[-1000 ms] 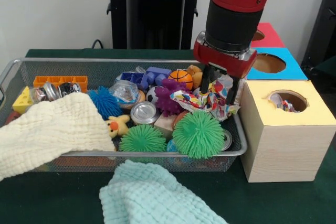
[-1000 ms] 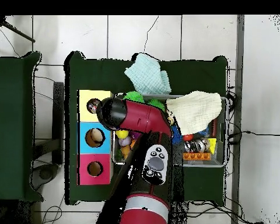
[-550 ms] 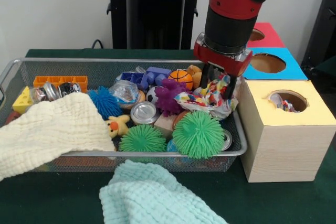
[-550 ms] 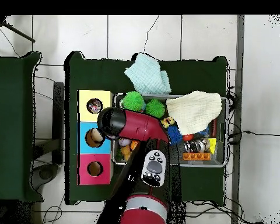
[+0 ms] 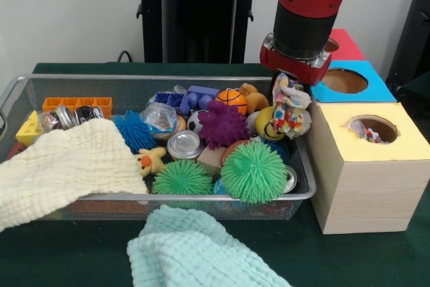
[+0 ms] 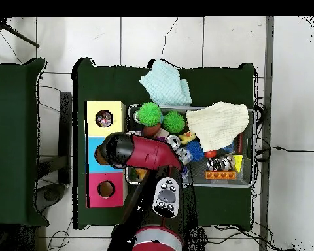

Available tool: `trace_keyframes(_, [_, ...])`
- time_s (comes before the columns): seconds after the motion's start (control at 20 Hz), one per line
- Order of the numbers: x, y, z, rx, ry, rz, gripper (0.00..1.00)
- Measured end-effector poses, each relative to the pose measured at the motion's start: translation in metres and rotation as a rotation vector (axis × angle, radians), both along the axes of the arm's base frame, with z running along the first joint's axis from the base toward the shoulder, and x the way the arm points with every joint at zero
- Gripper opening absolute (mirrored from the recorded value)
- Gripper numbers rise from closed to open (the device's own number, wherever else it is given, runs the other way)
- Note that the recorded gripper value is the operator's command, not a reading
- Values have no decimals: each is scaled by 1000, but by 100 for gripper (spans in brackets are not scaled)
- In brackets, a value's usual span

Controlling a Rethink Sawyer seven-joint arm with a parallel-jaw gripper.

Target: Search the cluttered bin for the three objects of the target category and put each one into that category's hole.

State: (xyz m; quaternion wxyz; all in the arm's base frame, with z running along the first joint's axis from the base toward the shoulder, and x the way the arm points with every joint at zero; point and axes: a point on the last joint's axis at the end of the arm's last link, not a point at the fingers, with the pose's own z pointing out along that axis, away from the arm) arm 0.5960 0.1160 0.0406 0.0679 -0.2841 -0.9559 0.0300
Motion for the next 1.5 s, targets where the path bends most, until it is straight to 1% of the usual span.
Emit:
trace_keyframes(0.15, [-8,4,-4,4,-13,2,0])
trace_keyframes(0.35, [-18,11,-10,14,-9,7,0])
trace_keyframes(0.45, [-20,12,-11,15,-9,8,0])
trace_keyframes(0.95, [-19,12,-11,14,-12,7,0])
trace_keyframes(1.25, [-17,14,14,-4,-48,19,0])
trace_keyframes(1.3, [-17,14,27,-14,-66,26,0])
trace_keyframes(1.35, [-16,14,33,-18,-73,28,0])
trace_keyframes(1.5, [-16,15,64,-33,-103,37,0])
